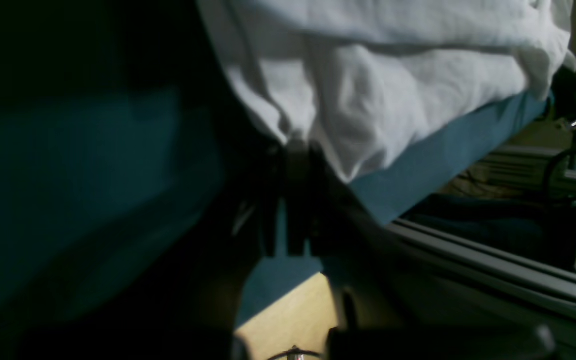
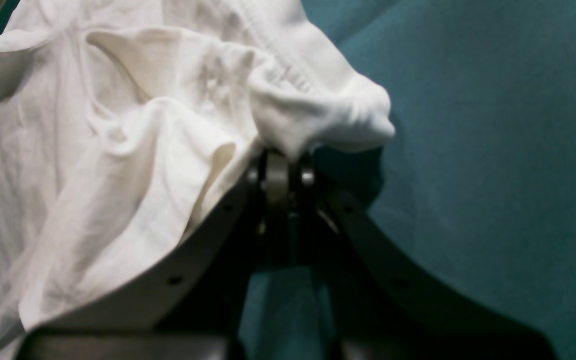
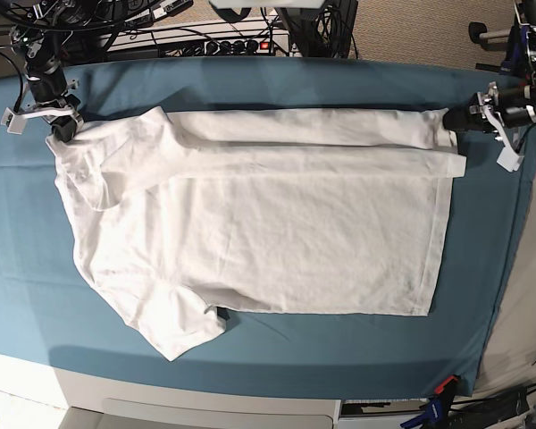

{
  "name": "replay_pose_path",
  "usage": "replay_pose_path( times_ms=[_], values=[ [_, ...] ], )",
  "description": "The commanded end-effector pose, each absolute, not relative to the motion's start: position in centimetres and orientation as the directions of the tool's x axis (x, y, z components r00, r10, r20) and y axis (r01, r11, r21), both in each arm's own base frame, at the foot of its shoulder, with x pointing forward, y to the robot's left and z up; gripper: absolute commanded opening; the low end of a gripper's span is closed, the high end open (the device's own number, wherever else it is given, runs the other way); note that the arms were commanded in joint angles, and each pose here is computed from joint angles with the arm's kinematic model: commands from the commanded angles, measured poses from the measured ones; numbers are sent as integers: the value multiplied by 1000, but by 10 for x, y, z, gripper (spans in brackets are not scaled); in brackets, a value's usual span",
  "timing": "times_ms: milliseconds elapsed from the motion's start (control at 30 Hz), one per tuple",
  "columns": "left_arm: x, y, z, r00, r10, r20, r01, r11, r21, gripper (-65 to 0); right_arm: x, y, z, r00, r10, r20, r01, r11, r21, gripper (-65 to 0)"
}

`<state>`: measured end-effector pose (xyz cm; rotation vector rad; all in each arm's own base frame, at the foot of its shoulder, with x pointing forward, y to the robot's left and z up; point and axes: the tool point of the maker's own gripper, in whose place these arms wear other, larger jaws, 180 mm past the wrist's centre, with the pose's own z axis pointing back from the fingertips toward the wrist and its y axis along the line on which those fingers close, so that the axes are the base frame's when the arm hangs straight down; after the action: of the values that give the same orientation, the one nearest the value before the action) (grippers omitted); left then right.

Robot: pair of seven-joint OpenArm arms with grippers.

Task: Fold the T-shirt properly
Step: 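Regrasp the folded edge with both grippers and tuck it flatter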

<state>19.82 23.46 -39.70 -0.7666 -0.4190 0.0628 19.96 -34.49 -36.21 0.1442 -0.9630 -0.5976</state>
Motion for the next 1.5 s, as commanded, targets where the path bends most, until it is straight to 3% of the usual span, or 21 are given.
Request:
replay_pose_path(
  times_ms=[0,533,800,1167,1467],
  values=[
    [206,242,-386,903,199,380,124,728,-674,-650,204,-351,-350,402,-514,758,398,843,361,-650],
    [170,229,-380,924,44,381,217,759,-614,-650,167,-356,-361,494,-495,715,416,857,306,-650],
    [164,229,-379,923,-5,385,245,779,-577,-650,154,-352,-337,537,-386,750,373,906,199,-650],
    [142,235,-389,945,-5,328,202,795,-572,-650,131,-356,-334,583,-350,733,380,915,134,-650],
    [158,274,-370,913,77,400,151,848,-508,-650,120,-361,-335,596,-352,722,397,910,116,-650]
  ],
)
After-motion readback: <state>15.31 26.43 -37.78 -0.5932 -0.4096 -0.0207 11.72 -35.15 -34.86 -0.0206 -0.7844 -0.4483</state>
